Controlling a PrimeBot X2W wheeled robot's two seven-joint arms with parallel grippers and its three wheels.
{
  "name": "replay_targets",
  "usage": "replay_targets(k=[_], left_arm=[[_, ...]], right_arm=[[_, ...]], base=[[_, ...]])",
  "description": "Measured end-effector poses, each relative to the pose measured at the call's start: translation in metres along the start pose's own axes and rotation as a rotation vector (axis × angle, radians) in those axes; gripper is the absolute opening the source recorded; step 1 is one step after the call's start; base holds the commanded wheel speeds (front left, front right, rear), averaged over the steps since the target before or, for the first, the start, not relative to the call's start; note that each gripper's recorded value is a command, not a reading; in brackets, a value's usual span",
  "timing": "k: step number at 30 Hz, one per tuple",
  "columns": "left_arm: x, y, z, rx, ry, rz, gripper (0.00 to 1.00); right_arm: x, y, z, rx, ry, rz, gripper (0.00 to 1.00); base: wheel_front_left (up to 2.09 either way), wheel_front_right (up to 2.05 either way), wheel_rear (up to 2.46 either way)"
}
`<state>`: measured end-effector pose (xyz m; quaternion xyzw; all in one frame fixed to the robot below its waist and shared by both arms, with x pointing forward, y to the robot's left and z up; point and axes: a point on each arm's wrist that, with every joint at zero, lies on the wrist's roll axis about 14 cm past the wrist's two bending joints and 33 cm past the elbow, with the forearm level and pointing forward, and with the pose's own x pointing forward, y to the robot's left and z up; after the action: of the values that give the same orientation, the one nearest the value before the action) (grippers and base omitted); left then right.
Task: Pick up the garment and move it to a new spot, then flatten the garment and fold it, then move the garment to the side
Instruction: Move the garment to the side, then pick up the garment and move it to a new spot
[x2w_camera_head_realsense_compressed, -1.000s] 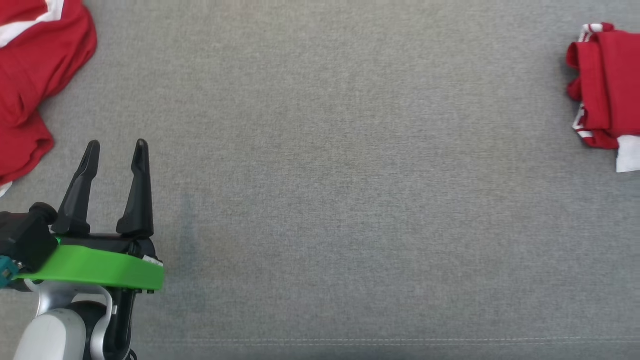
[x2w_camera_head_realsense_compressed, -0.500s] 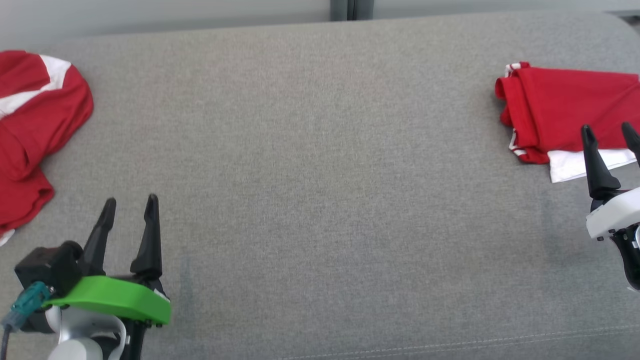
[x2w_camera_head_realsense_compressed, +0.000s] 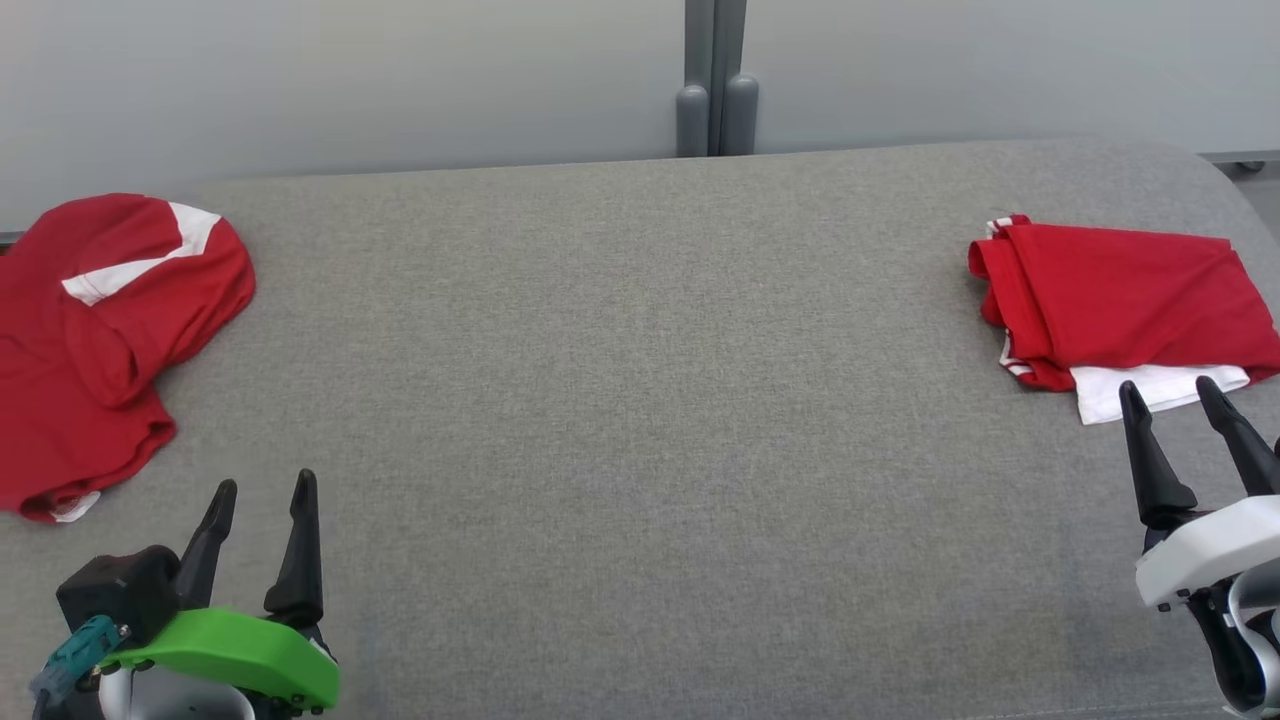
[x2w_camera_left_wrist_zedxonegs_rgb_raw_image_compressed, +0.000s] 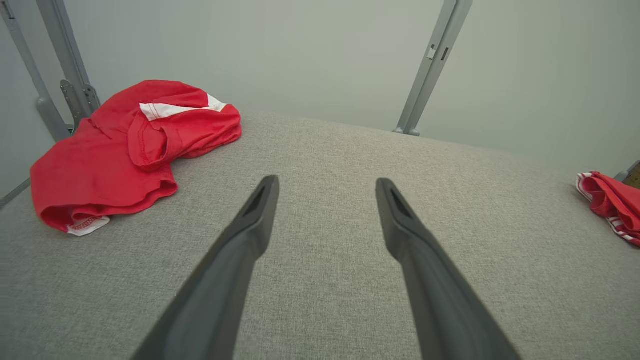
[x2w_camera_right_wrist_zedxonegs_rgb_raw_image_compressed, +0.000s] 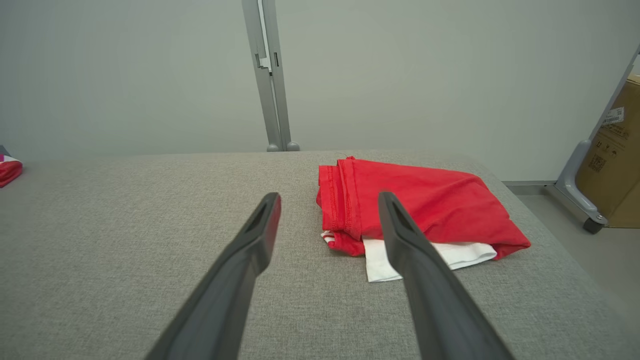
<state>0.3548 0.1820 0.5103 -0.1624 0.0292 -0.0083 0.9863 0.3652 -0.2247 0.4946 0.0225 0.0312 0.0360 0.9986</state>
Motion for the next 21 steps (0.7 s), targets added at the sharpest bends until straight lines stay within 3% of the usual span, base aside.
replay_targets(k=[12,21], left_arm=[[-0.028,0.038,0.016,-0.01,-0.076,0.13,1.0],[-0.075,0.093,0.023,-0.025,-0.139,0.336,1.0]], right_arm=[[0.014,0.064,0.012,-0.039,-0.055,0.19,1.0],[0.021,0.157,0.018,-0.021,-0.088,0.481,1.0]], base=[[0.0,0.0,0.0],[0.0,0.0,0.0]])
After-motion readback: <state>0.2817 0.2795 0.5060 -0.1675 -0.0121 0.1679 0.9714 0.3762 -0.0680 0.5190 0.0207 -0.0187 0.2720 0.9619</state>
